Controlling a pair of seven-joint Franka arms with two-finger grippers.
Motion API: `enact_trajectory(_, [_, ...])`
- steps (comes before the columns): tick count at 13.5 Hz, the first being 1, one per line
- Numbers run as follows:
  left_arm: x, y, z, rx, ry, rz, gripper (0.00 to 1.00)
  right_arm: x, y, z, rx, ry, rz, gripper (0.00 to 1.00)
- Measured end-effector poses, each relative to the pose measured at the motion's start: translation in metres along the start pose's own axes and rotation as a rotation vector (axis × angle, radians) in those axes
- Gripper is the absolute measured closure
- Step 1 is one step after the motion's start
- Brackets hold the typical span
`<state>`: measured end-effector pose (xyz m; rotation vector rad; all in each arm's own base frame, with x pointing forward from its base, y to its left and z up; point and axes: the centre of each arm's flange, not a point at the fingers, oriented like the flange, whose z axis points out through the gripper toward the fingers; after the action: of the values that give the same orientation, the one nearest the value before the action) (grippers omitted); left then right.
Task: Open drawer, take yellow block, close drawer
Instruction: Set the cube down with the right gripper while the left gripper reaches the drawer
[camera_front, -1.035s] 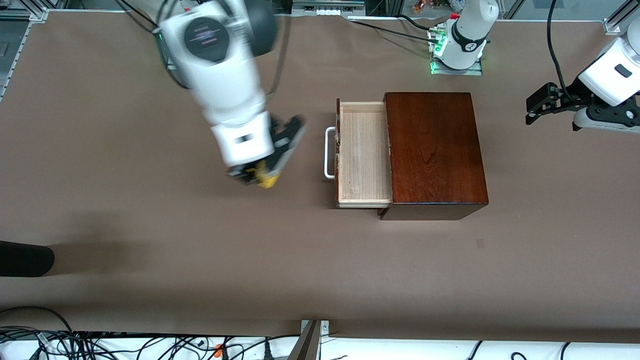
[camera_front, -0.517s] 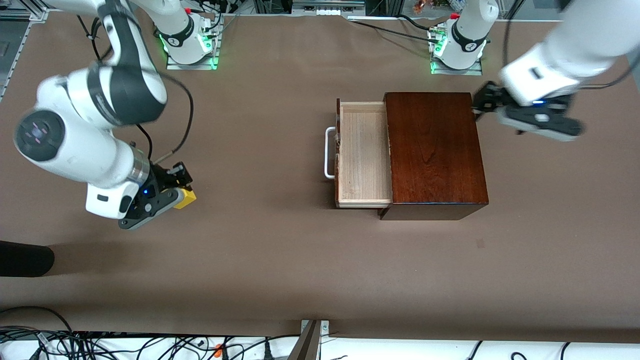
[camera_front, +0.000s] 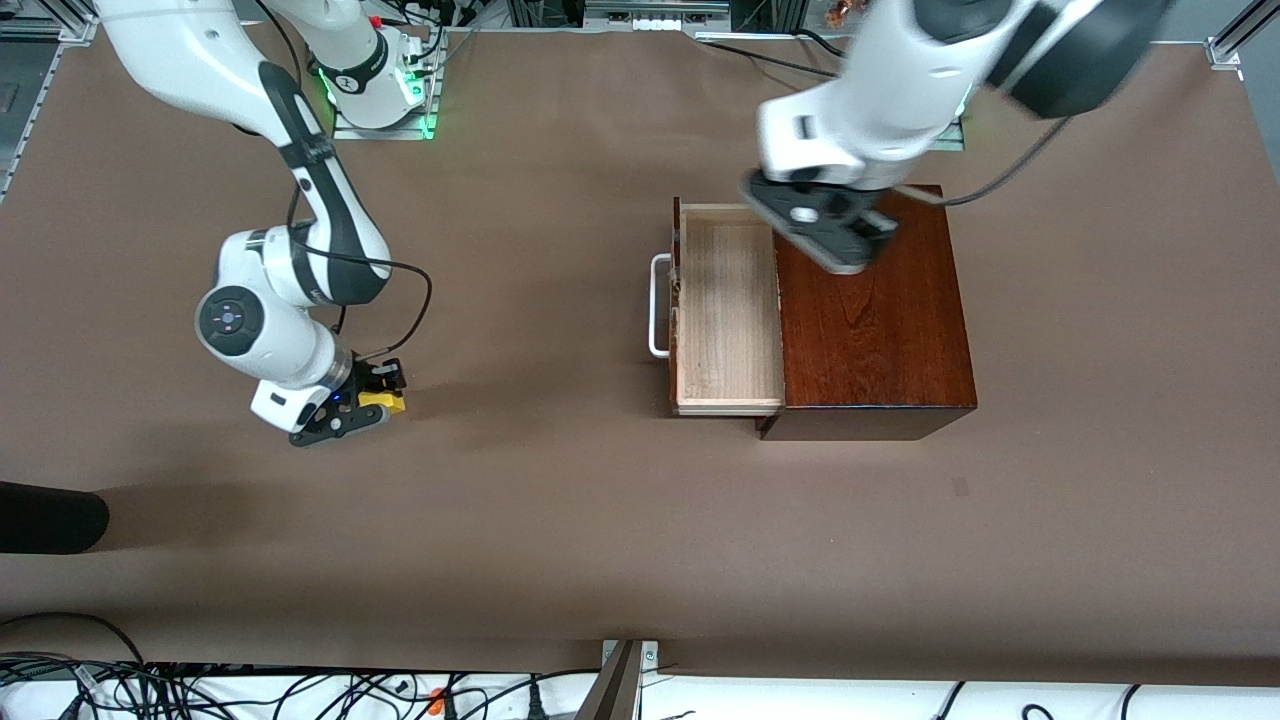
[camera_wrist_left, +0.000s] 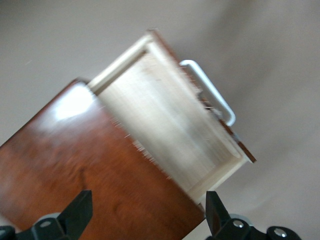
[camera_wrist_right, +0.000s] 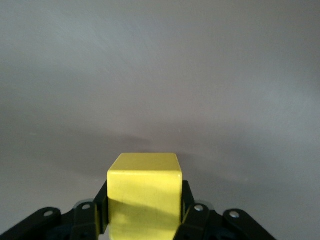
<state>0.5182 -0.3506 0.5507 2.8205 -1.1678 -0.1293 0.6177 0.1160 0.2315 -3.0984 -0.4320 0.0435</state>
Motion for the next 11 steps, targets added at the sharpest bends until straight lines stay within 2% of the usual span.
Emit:
enact_trajectory(4, [0.042,0.067,0.058,-0.036,-0.005,0.362,0.00,-0.019,0.002,0.034,-0.004,-0.017,0.089,0.45])
enact_trajectory(6, [0.055,0.095,0.080,-0.013,-0.005,0.549,0.00,-0.019,0.002,0.034,-0.004,-0.015,0.096,0.44])
enact_trajectory(7, [0.061,0.112,0.094,0.008,-0.010,0.641,0.00,-0.020,0.004,0.036,-0.006,-0.016,0.100,0.39])
enact_trajectory(9, [0.075,0.141,0.126,0.052,-0.013,0.781,0.00,-0.017,0.013,0.030,-0.013,0.017,0.112,0.17])
enact_trajectory(10, [0.082,0.152,0.146,0.080,-0.024,0.841,0.00,-0.012,0.016,0.011,-0.014,0.049,0.115,0.06])
enact_trajectory(11, [0.086,0.158,0.164,0.098,-0.038,0.882,0.00,-0.009,0.018,-0.019,-0.012,0.069,0.118,0.00])
